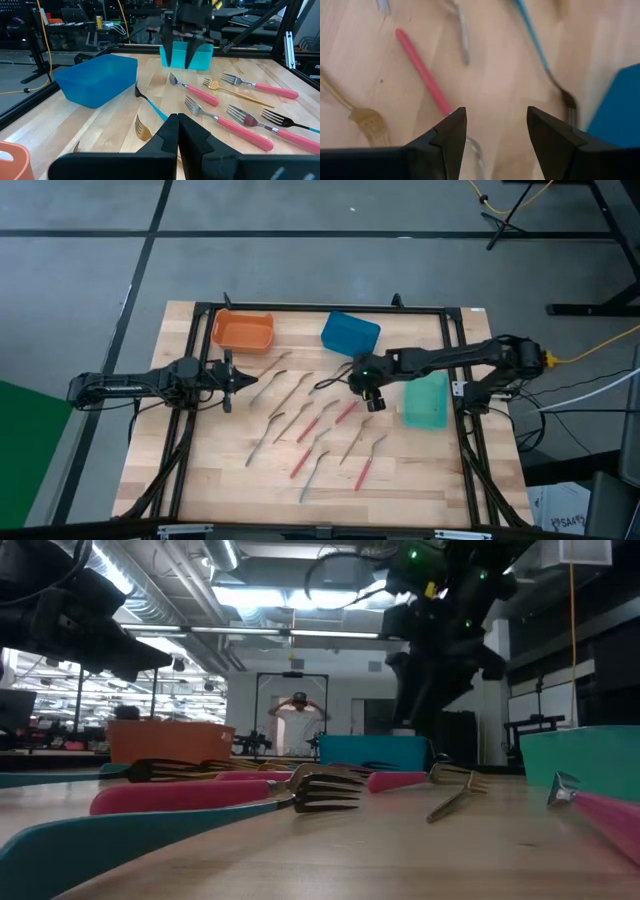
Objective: Sort silverware by color (type)
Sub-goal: Put the pink fork into the green bin
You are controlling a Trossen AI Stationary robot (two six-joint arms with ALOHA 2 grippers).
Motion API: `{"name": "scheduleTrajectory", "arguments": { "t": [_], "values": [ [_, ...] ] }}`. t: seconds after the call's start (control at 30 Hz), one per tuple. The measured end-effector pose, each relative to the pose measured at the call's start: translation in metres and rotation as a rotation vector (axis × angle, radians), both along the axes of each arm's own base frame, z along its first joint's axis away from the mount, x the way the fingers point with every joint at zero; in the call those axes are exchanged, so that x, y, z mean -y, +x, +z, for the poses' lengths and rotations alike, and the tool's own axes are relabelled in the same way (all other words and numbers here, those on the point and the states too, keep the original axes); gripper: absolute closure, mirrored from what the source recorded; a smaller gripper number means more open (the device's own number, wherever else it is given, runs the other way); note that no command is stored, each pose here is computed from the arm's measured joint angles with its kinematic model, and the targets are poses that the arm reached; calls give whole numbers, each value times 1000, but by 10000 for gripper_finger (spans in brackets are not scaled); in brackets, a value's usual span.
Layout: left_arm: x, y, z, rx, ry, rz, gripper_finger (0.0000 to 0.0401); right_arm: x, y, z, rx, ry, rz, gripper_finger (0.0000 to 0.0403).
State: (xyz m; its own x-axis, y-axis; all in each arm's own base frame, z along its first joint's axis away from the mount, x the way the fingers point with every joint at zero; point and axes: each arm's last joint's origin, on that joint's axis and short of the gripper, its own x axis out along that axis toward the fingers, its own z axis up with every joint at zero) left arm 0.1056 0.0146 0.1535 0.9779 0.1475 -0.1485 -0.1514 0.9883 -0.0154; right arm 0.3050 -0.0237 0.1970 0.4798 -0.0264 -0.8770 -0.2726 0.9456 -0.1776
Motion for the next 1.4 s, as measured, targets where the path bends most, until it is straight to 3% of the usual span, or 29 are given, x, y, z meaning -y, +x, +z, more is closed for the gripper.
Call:
{"name": "scheduleTrajectory", "arguments": {
  "t": [0.4,0.77,1.4],
  "values": [
    [0,0,0,0,0,0,401,-2,6,-28,-103,88,40,203],
    [0,0,0,0,0,0,401,-2,10,-49,-175,101,40,203],
    [0,0,0,0,0,0,401,-2,14,-56,-174,89,75,203]
  ]
}}
